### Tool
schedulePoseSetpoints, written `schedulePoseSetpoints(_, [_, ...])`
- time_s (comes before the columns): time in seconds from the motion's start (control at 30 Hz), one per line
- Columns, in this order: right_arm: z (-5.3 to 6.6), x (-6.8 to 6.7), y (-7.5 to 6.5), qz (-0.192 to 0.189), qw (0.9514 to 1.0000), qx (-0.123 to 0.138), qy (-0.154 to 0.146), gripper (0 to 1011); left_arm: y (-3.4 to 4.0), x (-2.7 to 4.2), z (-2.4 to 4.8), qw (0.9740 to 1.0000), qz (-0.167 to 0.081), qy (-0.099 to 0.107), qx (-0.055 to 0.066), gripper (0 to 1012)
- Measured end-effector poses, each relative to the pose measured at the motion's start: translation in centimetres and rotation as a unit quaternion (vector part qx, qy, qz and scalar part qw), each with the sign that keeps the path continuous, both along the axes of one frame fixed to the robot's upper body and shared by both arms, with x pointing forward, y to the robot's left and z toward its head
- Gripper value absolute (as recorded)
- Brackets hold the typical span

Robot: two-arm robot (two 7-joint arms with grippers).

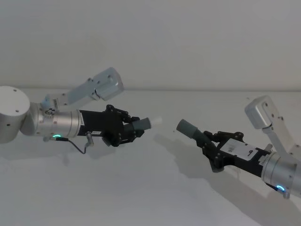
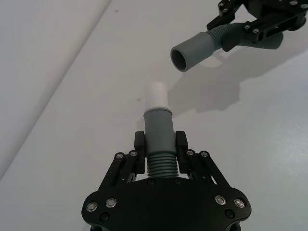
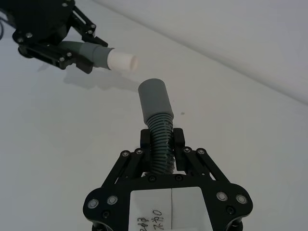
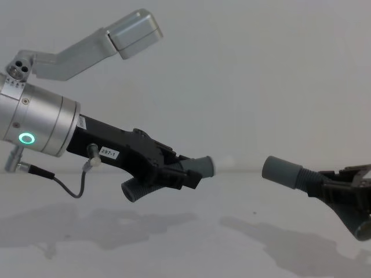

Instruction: Use both hands to pick up one end of the pipe from the table, align the ends, and insert them.

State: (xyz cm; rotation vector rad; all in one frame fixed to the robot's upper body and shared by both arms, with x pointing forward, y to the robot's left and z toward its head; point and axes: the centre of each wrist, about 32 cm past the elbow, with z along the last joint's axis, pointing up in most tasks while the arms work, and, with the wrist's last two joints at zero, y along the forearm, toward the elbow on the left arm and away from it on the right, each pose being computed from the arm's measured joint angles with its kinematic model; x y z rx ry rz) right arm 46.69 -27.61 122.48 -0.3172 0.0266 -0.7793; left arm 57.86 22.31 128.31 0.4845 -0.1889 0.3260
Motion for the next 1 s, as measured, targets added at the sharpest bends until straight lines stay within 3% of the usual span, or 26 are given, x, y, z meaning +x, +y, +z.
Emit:
schedulePoseSetpoints(0.6, [-0.2,0.7,-1.2,0.053,0.9983,0.021,0.01,263,0.51,1.08,0.19,0.9974,-0.062,0.033,0.017,365])
schedulePoseSetpoints(1.0, [-0.2,1.1,-1.2,0.085,0.9959,0.023,0.02,263,0.61,1.33,0.31,0.9961,-0.076,0.039,0.022,365])
